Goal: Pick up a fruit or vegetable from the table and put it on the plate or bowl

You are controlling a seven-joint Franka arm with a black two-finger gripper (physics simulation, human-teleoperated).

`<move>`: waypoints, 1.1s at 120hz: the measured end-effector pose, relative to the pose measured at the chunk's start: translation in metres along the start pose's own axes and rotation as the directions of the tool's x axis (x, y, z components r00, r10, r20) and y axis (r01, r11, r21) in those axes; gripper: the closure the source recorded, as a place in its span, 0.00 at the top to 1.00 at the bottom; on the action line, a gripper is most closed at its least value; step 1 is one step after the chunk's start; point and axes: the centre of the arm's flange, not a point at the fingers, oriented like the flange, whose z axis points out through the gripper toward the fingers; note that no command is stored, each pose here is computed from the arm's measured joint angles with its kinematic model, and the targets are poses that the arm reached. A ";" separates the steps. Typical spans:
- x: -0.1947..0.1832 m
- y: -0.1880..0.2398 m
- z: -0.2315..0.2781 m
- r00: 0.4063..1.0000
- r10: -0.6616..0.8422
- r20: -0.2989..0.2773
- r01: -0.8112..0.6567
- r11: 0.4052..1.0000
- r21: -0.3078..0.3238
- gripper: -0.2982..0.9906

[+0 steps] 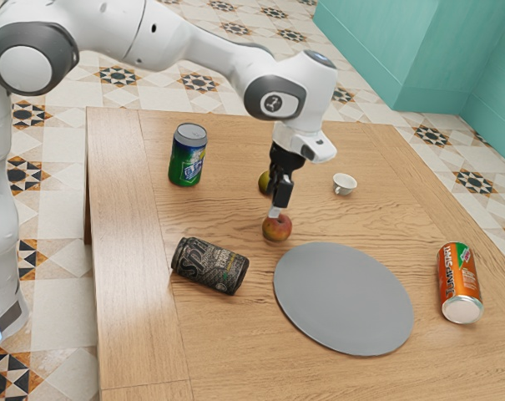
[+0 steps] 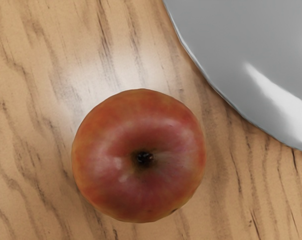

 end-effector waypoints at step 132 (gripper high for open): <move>0.034 -0.020 0.047 0.999 0.023 0.050 -0.019 0.997 -0.071 0.77</move>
